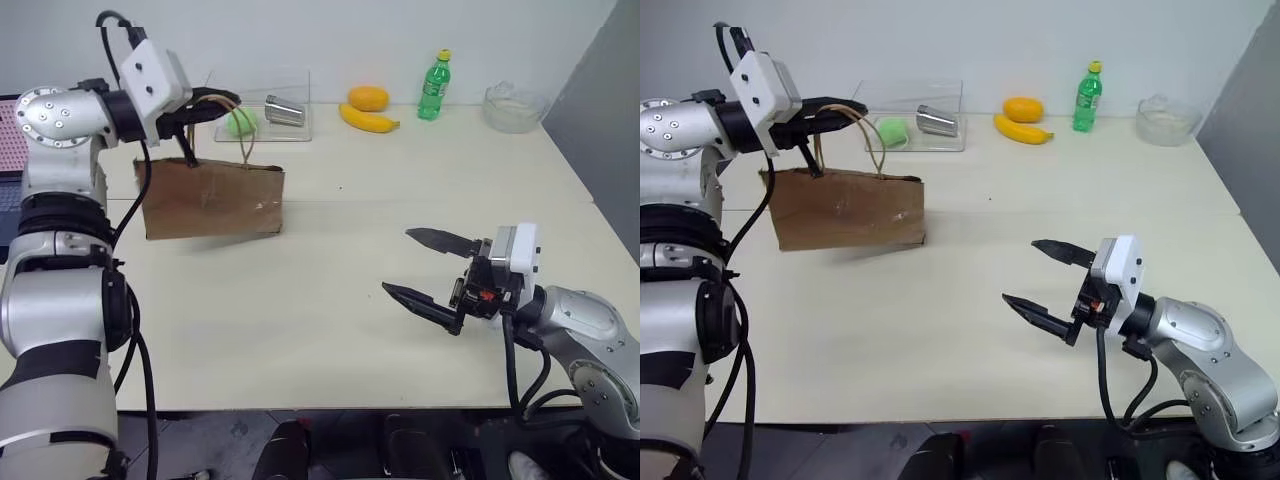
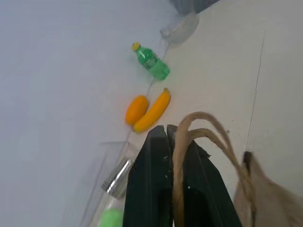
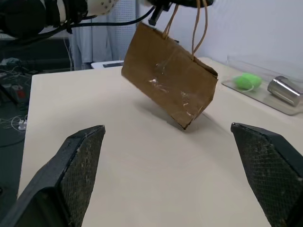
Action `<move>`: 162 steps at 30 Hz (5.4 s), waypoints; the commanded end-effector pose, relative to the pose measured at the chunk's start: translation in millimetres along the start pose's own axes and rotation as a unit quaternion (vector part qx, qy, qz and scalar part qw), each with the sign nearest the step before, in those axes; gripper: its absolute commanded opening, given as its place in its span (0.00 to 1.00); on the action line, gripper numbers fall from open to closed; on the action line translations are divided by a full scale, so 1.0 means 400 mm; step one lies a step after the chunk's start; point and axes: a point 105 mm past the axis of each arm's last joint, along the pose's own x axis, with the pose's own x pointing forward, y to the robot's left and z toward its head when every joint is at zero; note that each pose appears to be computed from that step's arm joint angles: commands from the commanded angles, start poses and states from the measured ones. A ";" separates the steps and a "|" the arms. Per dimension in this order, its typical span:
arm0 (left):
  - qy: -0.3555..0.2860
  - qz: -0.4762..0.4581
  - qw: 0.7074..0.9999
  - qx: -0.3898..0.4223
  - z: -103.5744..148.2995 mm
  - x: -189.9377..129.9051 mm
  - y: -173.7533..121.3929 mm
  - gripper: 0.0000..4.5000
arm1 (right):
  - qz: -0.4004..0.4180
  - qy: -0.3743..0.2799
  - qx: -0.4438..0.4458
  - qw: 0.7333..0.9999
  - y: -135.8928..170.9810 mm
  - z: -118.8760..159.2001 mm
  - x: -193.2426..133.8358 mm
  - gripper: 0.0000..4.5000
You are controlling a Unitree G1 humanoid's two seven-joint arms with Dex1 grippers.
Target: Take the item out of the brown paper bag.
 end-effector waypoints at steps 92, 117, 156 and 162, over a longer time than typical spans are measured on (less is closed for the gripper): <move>0.050 0.054 0.993 -0.093 -0.038 0.244 -0.079 0.56 | -0.147 0.022 -0.016 0.989 0.003 -0.028 -0.007 1.00; -0.033 0.037 0.971 -0.236 -0.089 0.057 -0.160 0.92 | -0.097 0.028 -0.015 0.995 -0.033 -0.039 0.046 1.00; -0.029 -0.052 0.936 -0.346 -0.028 -0.065 -0.240 0.92 | -0.077 0.029 -0.001 0.997 -0.031 -0.042 0.055 1.00; 0.042 -0.120 0.917 -0.379 -0.041 -0.097 -0.430 0.58 | -0.052 0.025 0.004 0.998 -0.018 -0.037 0.064 1.00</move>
